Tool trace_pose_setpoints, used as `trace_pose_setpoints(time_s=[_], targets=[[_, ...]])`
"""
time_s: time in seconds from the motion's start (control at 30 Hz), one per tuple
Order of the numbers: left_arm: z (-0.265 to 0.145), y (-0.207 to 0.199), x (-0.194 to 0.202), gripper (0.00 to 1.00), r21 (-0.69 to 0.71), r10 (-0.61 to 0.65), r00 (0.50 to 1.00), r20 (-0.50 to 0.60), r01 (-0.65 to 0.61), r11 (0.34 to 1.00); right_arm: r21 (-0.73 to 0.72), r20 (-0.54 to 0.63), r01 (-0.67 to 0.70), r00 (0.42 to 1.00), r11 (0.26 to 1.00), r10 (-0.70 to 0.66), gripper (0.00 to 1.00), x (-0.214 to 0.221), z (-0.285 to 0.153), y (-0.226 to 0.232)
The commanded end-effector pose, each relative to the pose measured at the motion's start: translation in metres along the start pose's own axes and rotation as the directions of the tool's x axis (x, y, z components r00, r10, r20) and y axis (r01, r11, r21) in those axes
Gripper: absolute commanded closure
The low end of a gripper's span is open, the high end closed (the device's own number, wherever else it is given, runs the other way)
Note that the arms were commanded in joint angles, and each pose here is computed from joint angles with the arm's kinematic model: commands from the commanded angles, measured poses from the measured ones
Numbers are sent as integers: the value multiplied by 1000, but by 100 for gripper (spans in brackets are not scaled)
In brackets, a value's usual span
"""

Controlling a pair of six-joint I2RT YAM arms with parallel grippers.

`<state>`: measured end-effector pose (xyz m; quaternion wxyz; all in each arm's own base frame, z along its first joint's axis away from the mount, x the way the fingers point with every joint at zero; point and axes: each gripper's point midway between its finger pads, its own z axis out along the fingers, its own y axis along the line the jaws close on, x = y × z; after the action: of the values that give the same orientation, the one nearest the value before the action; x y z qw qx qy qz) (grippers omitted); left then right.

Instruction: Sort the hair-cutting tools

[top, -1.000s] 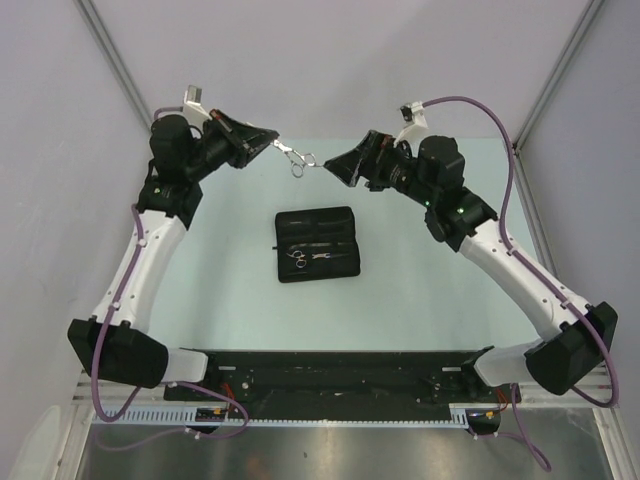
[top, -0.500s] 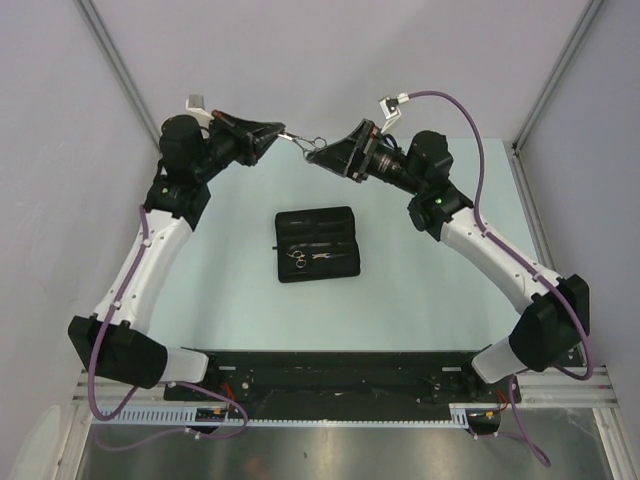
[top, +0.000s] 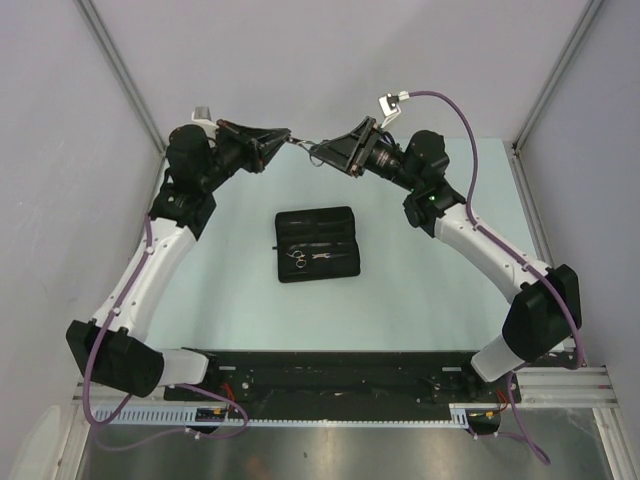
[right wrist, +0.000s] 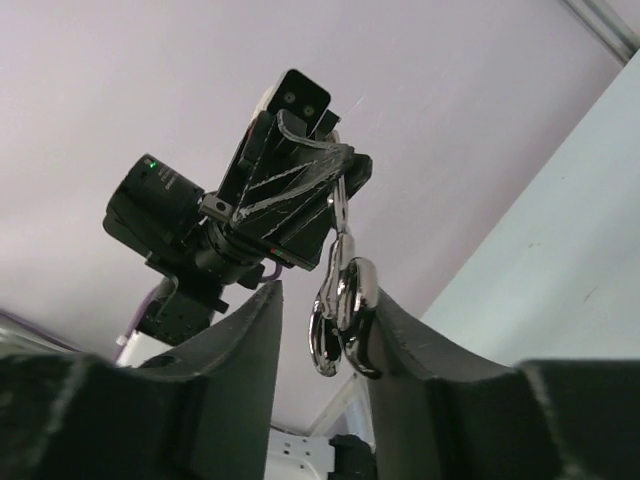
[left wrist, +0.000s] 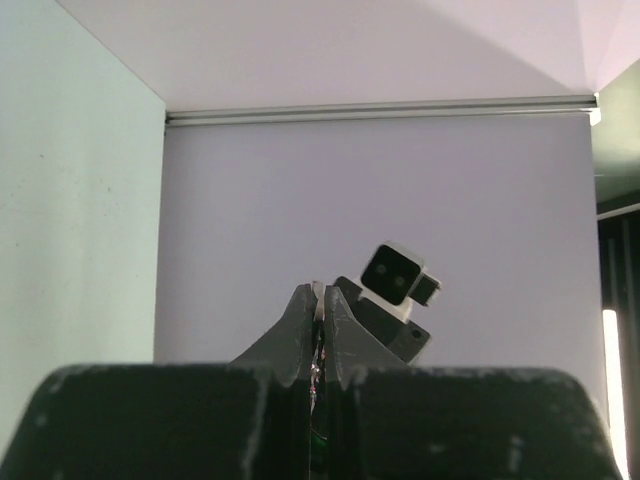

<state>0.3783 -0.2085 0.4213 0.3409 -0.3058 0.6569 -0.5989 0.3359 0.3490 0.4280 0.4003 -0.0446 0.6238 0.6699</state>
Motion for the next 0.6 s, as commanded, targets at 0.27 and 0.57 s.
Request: trace_pose_setpoints(time_s=[0.27,0.57], targets=[[-12,-15,9,91,80,20,1000,-11,-19,997,-68,10,-23,1000,997,24,100,-8,2,15],[-19,29,35,3,78,290,942,-166,-281,957,127,-25,57,998,990,-54,100,-8,-18,-29]])
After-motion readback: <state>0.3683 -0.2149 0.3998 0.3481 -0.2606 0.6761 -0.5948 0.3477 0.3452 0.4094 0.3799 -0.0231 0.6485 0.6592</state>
